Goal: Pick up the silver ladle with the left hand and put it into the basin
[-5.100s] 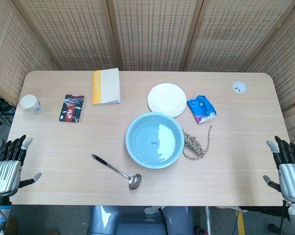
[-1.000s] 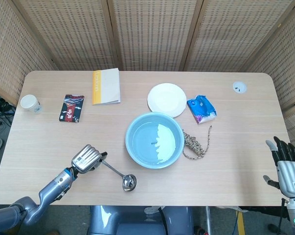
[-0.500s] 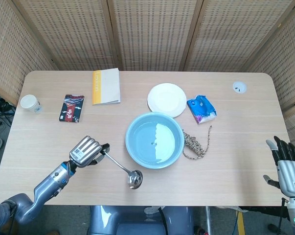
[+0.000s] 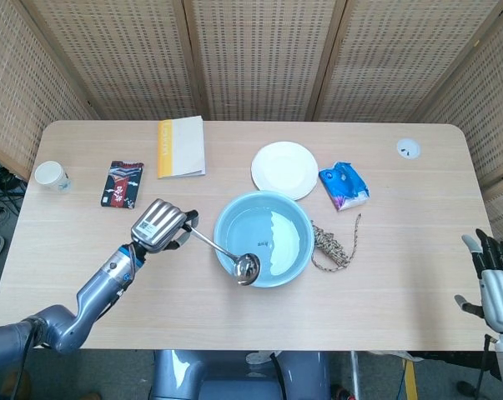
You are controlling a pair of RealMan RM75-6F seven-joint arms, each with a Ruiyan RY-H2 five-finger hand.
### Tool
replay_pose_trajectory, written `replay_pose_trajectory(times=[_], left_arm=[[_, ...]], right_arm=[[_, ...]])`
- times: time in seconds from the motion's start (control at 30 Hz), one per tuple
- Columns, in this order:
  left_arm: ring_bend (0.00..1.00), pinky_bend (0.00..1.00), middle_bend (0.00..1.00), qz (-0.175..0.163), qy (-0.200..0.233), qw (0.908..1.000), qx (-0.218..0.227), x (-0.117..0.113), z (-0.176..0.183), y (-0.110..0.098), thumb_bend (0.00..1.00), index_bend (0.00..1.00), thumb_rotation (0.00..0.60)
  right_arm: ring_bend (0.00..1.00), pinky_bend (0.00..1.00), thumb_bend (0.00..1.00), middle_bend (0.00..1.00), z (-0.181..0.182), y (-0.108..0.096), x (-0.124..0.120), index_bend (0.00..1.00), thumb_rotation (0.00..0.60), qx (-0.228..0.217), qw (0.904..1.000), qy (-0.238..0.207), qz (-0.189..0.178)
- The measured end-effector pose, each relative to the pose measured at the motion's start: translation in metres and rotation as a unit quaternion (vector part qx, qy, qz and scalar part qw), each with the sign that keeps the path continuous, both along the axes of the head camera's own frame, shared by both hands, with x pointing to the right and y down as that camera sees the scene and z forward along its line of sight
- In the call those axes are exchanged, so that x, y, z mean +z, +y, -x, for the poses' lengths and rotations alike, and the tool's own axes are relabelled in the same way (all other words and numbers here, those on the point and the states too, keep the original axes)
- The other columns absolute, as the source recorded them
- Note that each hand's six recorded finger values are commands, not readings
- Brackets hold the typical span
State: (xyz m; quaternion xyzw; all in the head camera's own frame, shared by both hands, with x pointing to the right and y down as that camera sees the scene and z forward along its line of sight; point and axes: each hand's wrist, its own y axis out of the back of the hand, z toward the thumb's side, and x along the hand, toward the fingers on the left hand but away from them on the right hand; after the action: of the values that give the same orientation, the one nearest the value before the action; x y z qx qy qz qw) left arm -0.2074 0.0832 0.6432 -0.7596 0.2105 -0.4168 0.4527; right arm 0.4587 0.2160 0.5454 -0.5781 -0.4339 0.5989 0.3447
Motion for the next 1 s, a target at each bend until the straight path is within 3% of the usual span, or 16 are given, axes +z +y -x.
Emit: replay_pose_trajectory(times=[0.6,1.0], left_arm=[[1.0,1.0,1.0,-0.014,-0.094,0.9951,0.025,0.034,-0.078,-0.046,0.57,1.0,0.6],[1.0,1.0,1.0,-0.033,-0.145,0.9874,0.055,0.055,-0.114,-0.059,0.57,1.0,0.6]], right_arm=[[0.0,0.0,0.0,0.0,-0.002,-0.004,-0.007,0.0,0.6,0.002,1.0,0.0,-0.009],[0.0,0.0,0.0,0.0,-0.003,-0.006,-0.006,0.0,0.6,-0.002,0.9998,-0.009,-0.015]])
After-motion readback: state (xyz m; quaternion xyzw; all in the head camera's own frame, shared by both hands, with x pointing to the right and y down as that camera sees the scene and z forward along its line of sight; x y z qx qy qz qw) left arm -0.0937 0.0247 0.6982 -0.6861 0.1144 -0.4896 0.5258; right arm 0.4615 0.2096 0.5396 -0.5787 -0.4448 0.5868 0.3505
